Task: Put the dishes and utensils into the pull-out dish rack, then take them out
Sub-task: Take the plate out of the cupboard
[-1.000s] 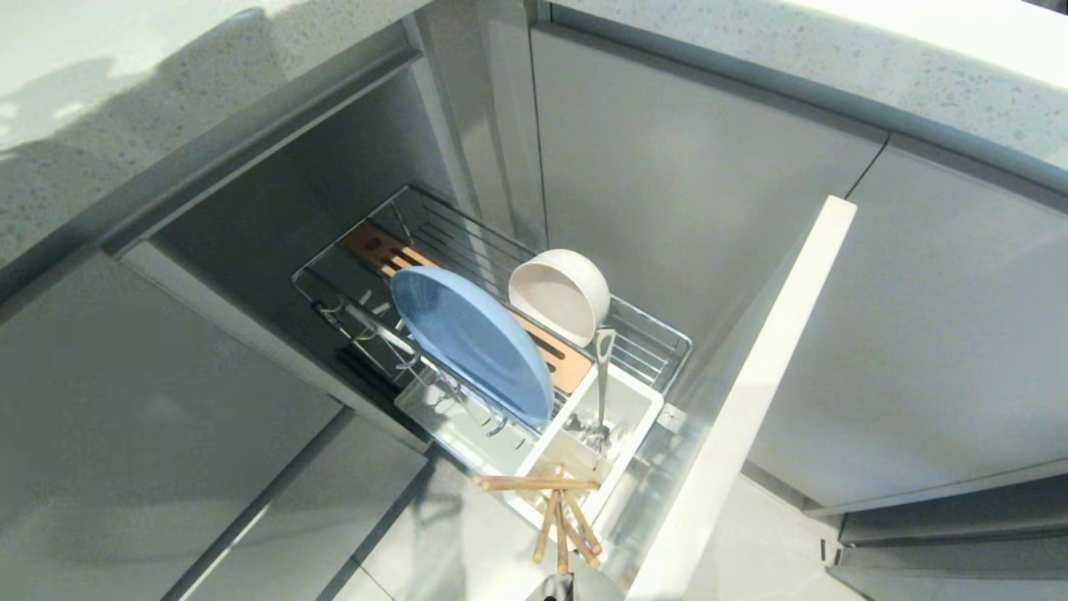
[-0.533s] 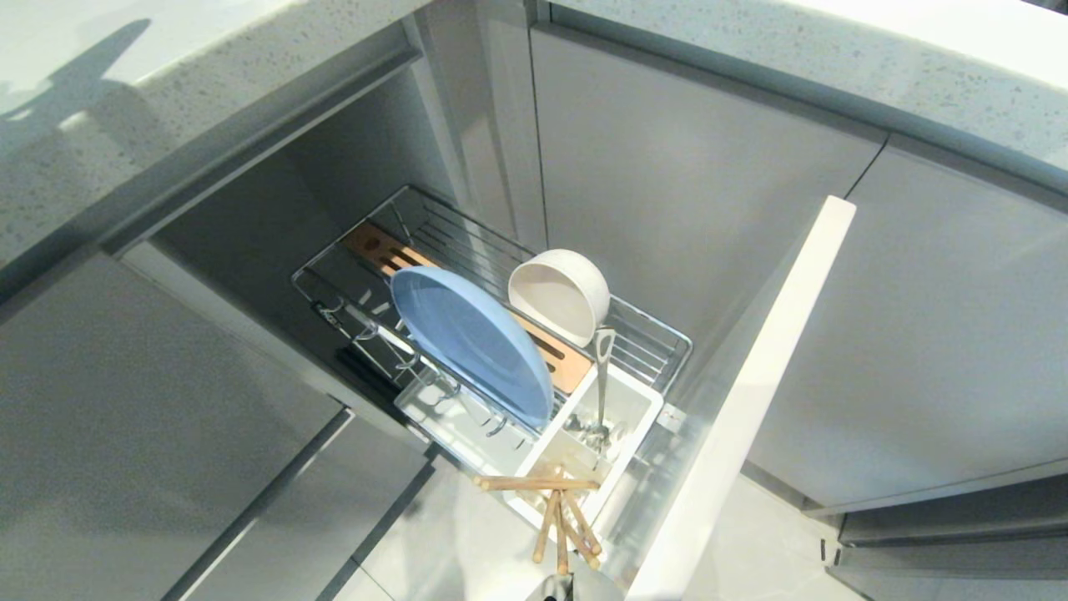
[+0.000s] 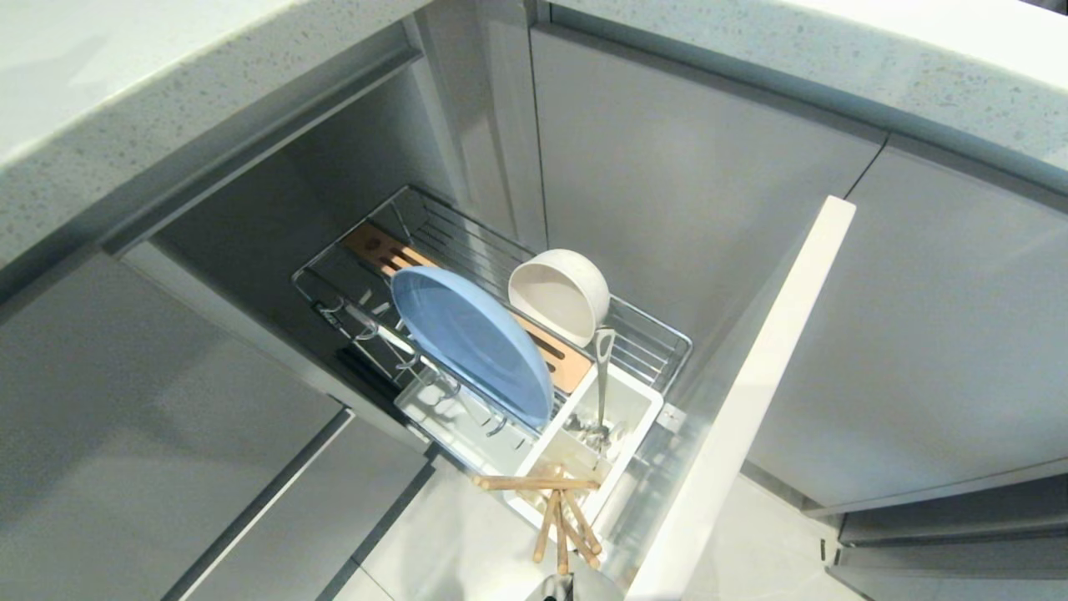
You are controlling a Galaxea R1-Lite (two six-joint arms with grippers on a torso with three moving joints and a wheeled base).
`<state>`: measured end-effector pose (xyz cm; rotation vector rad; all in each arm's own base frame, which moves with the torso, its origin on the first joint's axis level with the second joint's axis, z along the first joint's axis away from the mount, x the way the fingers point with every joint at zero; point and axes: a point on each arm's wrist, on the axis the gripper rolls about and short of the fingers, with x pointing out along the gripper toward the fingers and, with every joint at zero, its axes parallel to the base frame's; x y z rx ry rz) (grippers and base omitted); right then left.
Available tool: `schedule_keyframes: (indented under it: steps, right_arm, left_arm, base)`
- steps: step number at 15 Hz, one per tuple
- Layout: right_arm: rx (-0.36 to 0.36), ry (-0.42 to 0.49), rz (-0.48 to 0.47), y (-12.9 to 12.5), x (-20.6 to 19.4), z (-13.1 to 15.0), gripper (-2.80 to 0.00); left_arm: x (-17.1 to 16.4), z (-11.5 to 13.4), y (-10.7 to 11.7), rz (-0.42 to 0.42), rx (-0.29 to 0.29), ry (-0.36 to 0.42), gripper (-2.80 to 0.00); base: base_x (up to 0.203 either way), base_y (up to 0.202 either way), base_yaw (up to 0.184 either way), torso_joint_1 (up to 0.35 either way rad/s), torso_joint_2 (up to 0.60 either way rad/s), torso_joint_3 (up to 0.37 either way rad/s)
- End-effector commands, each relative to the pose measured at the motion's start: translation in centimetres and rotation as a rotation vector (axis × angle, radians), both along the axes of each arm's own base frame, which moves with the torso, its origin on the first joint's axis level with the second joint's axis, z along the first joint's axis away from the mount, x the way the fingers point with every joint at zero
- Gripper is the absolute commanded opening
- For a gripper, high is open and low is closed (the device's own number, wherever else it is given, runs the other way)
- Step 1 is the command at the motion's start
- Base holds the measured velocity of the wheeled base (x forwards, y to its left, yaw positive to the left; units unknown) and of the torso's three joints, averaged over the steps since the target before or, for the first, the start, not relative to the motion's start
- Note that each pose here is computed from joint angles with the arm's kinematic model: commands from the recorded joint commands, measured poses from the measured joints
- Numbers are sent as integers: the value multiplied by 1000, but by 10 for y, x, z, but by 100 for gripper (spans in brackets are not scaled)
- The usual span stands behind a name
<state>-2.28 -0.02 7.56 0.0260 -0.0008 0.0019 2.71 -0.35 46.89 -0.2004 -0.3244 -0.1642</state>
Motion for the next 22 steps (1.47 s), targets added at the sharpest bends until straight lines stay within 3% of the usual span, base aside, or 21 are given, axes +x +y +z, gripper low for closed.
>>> schedule_keyframes:
  steps: [1,7,10,15,19,22]
  right_arm:
    - [0,0,1,0,0,0,-280]
    - [0,1,0,0,0,0,-280]
    - [0,0,1,0,0,0,-280]
    - [0,-1,1,0,0,0,-280]
    - [0,0,0,0,0,0,-280]
    - [0,1,1,0,0,0,-280]
  left_arm:
    - [-59,-10,2,24,23,-57,-280]
    - [-155,-69,-11,30,67,-43,-280]
    - [-183,-114,-10,23,116,16,-280]
    - [-221,-192,-3,-8,161,31,-280]
    - [-196,-243,0,27,220,154,-280]
    - [-156,-264,1,96,237,96,-280]
  base:
    - [0,0,0,0,0,0]
    - [0,0,0,0,0,0]
    - [0,0,0,0,0,0]
    - [0,0,0,0,0,0]
    - [0,0,0,0,0,0]
    - [0,0,0,0,0,0]
